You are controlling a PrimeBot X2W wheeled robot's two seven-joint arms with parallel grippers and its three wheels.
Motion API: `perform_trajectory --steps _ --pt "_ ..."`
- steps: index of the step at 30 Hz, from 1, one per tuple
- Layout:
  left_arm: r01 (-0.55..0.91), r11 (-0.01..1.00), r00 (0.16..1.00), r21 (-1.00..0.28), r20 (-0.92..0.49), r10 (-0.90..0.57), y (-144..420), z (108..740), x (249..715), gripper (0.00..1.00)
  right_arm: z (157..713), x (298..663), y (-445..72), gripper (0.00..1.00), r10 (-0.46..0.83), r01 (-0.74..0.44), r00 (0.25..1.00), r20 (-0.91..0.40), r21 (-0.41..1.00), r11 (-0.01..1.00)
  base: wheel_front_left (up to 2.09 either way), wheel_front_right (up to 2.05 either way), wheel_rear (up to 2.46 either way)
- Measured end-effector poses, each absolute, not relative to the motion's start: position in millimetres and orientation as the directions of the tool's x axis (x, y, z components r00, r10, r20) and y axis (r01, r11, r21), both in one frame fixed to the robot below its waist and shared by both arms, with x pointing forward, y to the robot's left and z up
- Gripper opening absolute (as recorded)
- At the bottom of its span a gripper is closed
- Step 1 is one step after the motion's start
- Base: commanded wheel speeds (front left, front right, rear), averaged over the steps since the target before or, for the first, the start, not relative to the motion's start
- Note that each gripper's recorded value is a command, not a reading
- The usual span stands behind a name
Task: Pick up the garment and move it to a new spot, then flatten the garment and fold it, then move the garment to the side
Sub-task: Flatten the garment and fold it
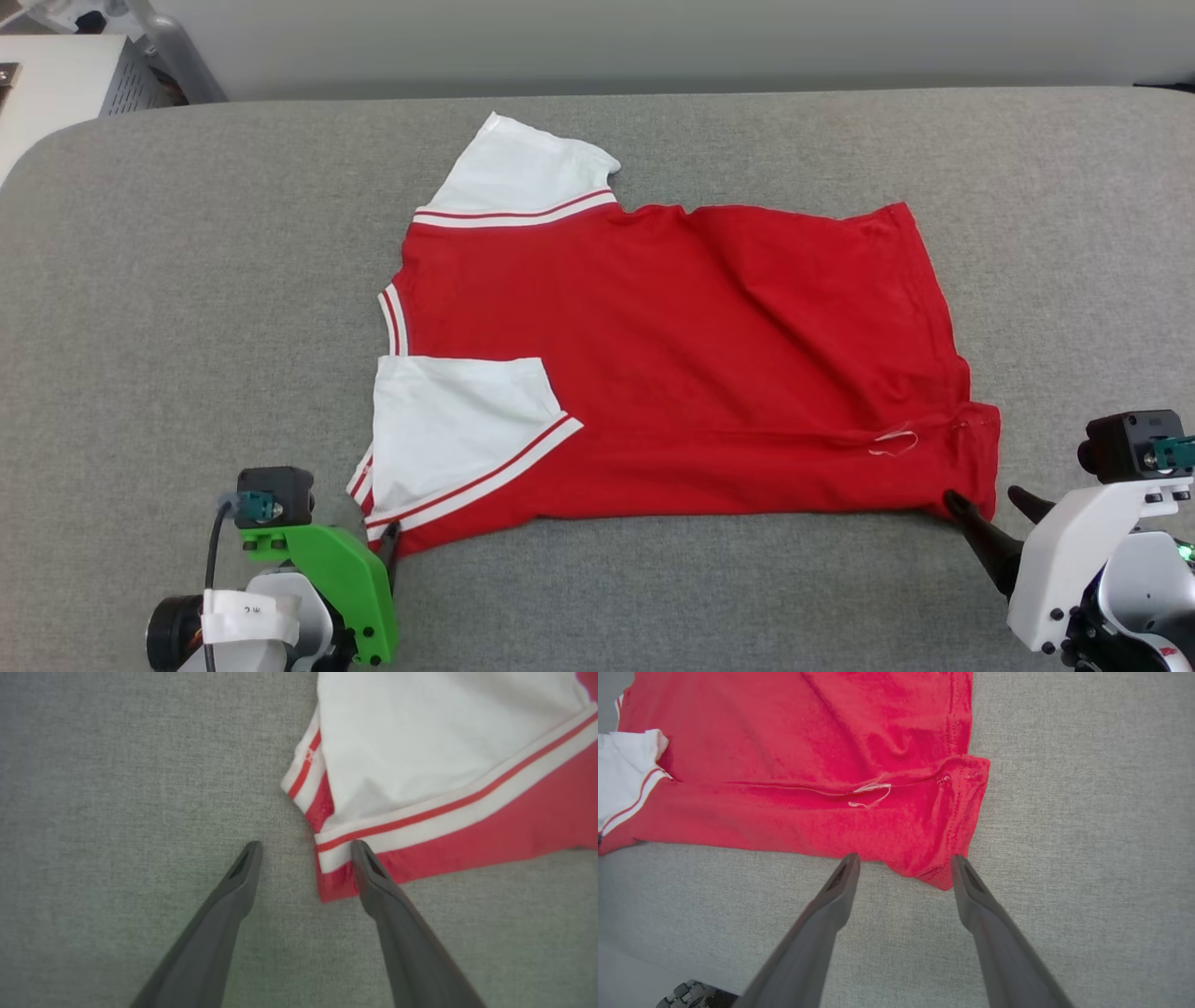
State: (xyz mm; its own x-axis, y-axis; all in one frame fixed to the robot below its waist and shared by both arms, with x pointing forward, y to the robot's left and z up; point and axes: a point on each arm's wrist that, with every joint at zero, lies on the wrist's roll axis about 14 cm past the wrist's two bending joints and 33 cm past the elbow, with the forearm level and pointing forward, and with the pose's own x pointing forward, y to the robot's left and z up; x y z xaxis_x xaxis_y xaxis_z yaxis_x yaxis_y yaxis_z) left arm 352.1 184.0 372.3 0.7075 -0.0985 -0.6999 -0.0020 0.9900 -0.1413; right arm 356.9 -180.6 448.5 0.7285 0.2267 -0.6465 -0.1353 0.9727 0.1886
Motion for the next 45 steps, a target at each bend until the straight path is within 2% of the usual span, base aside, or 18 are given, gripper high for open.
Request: perform_trajectory --steps 5,7,11,21,26,41,42,44,45 --pt "0.013 0.987 0.677 -0.162 -0.725 -0.127 180.5 362.2 358.9 0.98 440.0 358.8 -183.1 1.00 0.216 -0.128 0.713 -0.667 0.179 0.975 0.00 0.00 0.00" --pt "0.026 0.986 0.657 -0.167 -0.740 -0.143 178.6 358.1 360.7 0.00 439.0 362.1 -184.5 1.00 0.212 -0.127 0.712 -0.669 0.174 0.977 0.00 0.00 0.00" --pt "0.040 0.978 0.639 -0.203 -0.748 -0.181 172.7 356.4 363.1 0.00 440.6 367.3 -186.0 1.00 0.206 -0.128 0.718 -0.664 0.165 0.978 0.00 0.00 0.00" --pt "0.000 0.975 0.770 -0.221 -0.623 -0.141 180.8 387.5 373.1 0.00 434.1 366.2 -203.4 1.00 0.133 -0.088 0.708 -0.694 0.101 0.991 0.00 0.00 0.00" --pt "0.010 0.975 0.812 -0.222 -0.568 -0.138 182.0 412.8 378.2 0.00 421.2 365.5 -200.4 1.00 0.131 -0.091 0.674 -0.727 0.094 0.991 0.00 0.00 0.00" --pt "0.027 0.969 0.799 -0.245 -0.577 -0.168 171.4 418.6 374.7 0.00 377.4 370.6 -189.3 1.00 0.141 -0.099 0.557 -0.819 0.103 0.990 0.00 0.00 0.00" --pt "0.023 0.970 0.794 -0.243 -0.584 -0.165 171.9 417.2 373.7 0.00 374.2 368.6 -186.9 0.82 0.150 -0.101 0.540 -0.828 0.114 0.988 0.00 0.00 0.00" --pt "0.022 0.970 0.793 -0.243 -0.586 -0.165 172.0 417.0 373.0 0.00 370.2 366.1 -183.9 0.18 0.160 -0.109 0.519 -0.840 0.121 0.987 0.00 0.00 0.00" --pt "0.023 0.970 0.793 -0.243 -0.586 -0.166 171.7 417.2 372.6 0.00 369.5 365.4 -183.9 0.00 0.160 -0.111 0.514 -0.842 0.119 0.987 0.00 0.00 0.00"
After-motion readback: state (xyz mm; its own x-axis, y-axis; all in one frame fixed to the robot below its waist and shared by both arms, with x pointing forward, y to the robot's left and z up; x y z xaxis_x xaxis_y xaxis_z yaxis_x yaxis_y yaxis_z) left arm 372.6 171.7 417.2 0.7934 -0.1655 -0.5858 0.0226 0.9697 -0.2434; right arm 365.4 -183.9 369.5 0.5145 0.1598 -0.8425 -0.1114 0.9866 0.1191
